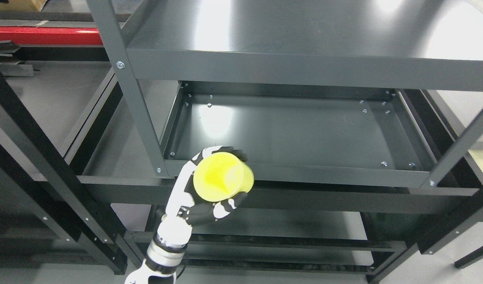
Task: Place yellow IKEA cup on middle right shelf
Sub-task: 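Raise the cup with the left hand up to the upper shelf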
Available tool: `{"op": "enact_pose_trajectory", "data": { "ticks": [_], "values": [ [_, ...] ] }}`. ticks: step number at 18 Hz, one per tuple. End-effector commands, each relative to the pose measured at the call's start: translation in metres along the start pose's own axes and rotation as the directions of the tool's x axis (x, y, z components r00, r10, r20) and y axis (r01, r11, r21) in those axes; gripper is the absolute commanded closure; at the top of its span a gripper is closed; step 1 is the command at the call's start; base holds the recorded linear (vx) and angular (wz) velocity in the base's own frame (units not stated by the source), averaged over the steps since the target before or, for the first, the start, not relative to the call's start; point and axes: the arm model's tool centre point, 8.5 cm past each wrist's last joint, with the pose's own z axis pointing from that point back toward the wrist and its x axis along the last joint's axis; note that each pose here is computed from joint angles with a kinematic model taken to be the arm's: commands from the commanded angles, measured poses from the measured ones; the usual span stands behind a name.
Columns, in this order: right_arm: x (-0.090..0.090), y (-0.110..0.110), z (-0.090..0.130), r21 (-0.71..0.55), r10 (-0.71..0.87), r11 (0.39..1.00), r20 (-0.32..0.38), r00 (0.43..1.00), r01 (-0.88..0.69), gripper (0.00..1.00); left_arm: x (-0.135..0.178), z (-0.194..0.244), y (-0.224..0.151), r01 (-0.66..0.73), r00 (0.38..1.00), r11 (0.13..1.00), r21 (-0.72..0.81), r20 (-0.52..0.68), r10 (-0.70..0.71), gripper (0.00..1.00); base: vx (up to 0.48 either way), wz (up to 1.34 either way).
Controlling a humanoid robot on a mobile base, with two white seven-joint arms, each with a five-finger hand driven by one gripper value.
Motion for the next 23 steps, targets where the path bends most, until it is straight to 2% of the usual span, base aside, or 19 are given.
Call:
{"op": "enact_pose_trajectory", "data": {
  "ticks": [1, 3, 8, 14, 16, 18, 20, 23],
  "values": [
    [-0.01, -0.01, -0.001, -0.013, -0.003, 1.0, -0.018, 1.0, 0.003, 0.01, 0.011, -0.071, -0.078, -0.079, 0.989, 0.951, -0.298, 0.093, 0.112, 1.0, 0.067, 0.14],
    [-0.01, -0.01, -0.001, -0.013, -0.003, 1.0, -0.018, 1.0, 0.003, 0.01, 0.014, -0.092, -0.098, -0.093, 0.987, 0.926, -0.367, 0.091, 0.135, 1.0, 0.052, 0.12],
    [-0.01, -0.01, -0.001, -0.013, -0.003, 1.0, -0.018, 1.0, 0.003, 0.01, 0.037, -0.147, -0.123, -0.047, 0.983, 0.892, -0.449, 0.14, 0.122, 1.0, 0.002, 0.02],
    [-0.01, -0.01, -0.001, -0.013, -0.003, 1.0, -0.018, 1.0, 0.003, 0.01, 0.078, -0.215, -0.108, 0.021, 0.974, 0.959, -0.284, 0.223, 0.045, 1.0, -0.001, 0.0],
    [-0.01, -0.01, -0.001, -0.013, -0.003, 1.0, -0.018, 1.0, 0.003, 0.01, 0.079, -0.233, -0.097, 0.035, 0.989, 0.975, -0.218, 0.151, -0.002, 1.0, 0.0, 0.0],
    [-0.01, -0.01, -0.001, -0.013, -0.003, 1.0, -0.018, 1.0, 0.003, 0.01, 0.065, -0.244, -0.077, 0.068, 0.998, 0.991, -0.118, 0.023, -0.066, 1.0, 0.0, 0.0],
    [-0.01, -0.01, -0.001, -0.013, -0.003, 1.0, -0.018, 1.0, 0.003, 0.01, 0.058, -0.259, -0.051, 0.137, 0.986, 0.99, -0.017, -0.094, -0.138, 1.0, 0.0, 0.0],
    [-0.01, -0.01, -0.001, -0.013, -0.003, 1.0, -0.018, 1.0, 0.003, 0.01, 0.049, -0.28, -0.014, 0.237, 0.94, 0.97, 0.05, -0.263, -0.216, 1.0, 0.0, 0.0]
  ]
}}
